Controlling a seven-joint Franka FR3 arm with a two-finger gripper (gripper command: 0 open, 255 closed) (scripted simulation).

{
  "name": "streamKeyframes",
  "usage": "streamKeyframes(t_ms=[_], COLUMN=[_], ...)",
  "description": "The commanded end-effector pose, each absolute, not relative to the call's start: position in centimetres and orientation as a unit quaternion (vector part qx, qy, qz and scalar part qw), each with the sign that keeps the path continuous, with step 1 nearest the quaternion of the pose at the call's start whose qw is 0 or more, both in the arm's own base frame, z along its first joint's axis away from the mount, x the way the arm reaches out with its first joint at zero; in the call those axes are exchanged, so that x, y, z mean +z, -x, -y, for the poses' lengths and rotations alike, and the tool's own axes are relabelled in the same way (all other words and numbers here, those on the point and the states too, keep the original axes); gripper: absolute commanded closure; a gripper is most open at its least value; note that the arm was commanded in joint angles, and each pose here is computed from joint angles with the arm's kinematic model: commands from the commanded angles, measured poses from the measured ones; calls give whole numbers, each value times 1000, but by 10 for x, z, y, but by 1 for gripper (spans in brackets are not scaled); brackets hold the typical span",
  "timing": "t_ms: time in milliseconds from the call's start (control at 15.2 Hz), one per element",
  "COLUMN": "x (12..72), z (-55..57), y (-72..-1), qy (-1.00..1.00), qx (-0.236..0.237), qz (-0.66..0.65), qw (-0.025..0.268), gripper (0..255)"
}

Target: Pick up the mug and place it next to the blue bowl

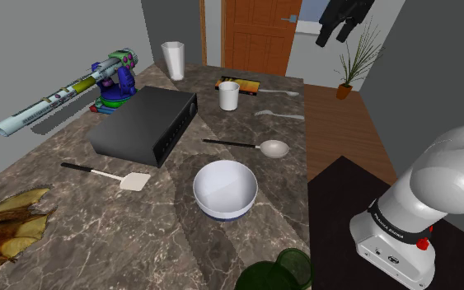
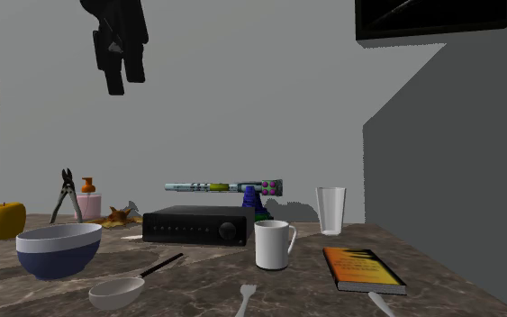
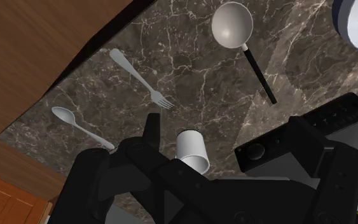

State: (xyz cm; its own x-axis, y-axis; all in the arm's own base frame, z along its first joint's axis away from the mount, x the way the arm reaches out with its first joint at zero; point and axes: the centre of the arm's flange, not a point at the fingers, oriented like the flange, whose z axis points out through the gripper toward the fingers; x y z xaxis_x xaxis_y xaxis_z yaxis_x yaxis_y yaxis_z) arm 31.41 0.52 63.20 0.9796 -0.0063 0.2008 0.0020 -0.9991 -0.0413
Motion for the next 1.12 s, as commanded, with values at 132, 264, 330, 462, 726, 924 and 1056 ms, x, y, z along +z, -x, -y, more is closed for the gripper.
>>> streamKeyframes(t_ms=[132,264,330,462,726,924,1056], x=[620,607,601,588,561,540,526], z=[-10,-15,-18,-23,-33,-41,-46], y=[-339,-364,-376,-400,-449,-484,-508], qy=[995,996,996,997,998,998,998], qx=[-95,-88,-85,-79,-66,-56,-50], qz=[2,5,7,10,16,20,23], qw=[17,14,12,9,3,-2,-6], gripper=[0,0,0,0,0,0,0])
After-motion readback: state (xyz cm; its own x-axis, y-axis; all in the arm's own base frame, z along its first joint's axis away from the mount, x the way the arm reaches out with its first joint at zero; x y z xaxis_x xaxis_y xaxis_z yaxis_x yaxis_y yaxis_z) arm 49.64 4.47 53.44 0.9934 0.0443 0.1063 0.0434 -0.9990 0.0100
